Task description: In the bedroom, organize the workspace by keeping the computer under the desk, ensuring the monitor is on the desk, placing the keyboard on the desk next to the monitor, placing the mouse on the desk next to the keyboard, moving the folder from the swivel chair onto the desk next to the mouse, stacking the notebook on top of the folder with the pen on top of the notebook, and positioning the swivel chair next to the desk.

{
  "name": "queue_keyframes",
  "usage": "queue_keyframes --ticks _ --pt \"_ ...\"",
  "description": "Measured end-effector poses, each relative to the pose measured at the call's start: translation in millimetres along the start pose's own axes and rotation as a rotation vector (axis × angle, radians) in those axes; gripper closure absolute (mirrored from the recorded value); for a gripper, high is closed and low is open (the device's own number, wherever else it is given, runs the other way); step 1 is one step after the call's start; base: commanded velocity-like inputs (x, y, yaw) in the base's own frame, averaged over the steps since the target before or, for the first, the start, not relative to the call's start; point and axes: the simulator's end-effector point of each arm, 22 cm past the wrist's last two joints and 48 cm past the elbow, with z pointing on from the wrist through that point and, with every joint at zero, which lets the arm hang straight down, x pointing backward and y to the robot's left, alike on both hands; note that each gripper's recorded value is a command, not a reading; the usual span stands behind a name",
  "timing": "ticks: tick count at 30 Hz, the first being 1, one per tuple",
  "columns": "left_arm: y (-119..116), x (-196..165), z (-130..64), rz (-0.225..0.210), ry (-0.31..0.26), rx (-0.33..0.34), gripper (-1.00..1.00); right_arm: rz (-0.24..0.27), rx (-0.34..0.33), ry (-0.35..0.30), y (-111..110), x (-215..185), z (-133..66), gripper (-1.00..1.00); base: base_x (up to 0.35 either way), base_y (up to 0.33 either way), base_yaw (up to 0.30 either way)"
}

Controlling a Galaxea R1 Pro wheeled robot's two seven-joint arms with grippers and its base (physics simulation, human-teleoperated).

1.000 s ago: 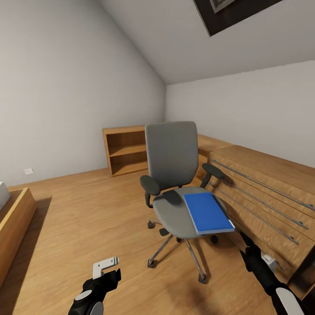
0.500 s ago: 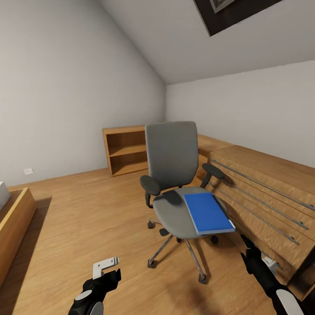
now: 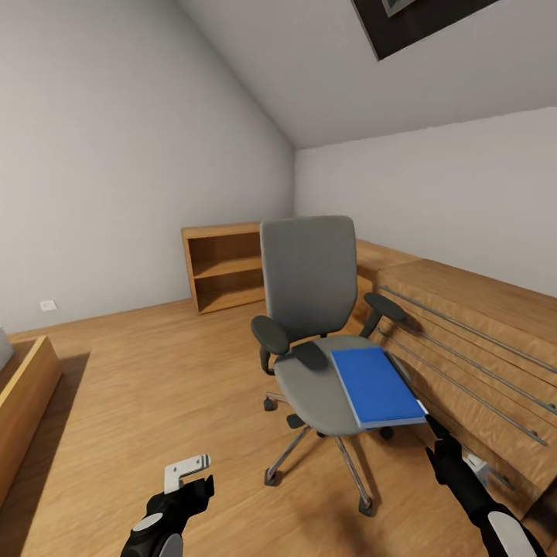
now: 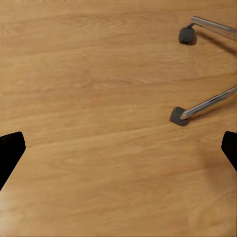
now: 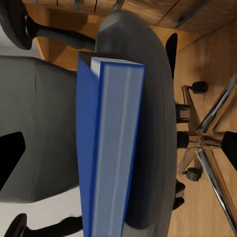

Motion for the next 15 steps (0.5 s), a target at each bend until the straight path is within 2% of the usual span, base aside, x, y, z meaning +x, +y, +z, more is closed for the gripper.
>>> queue_keyframes --ticks 15 --pt "-0.1 1.2 0.4 0.0 0.003 -0.002 -1.0 -0.002 0.001 -0.001 -0.2 -0.9 0.0 -1.0 0.04 0.003 0.0"
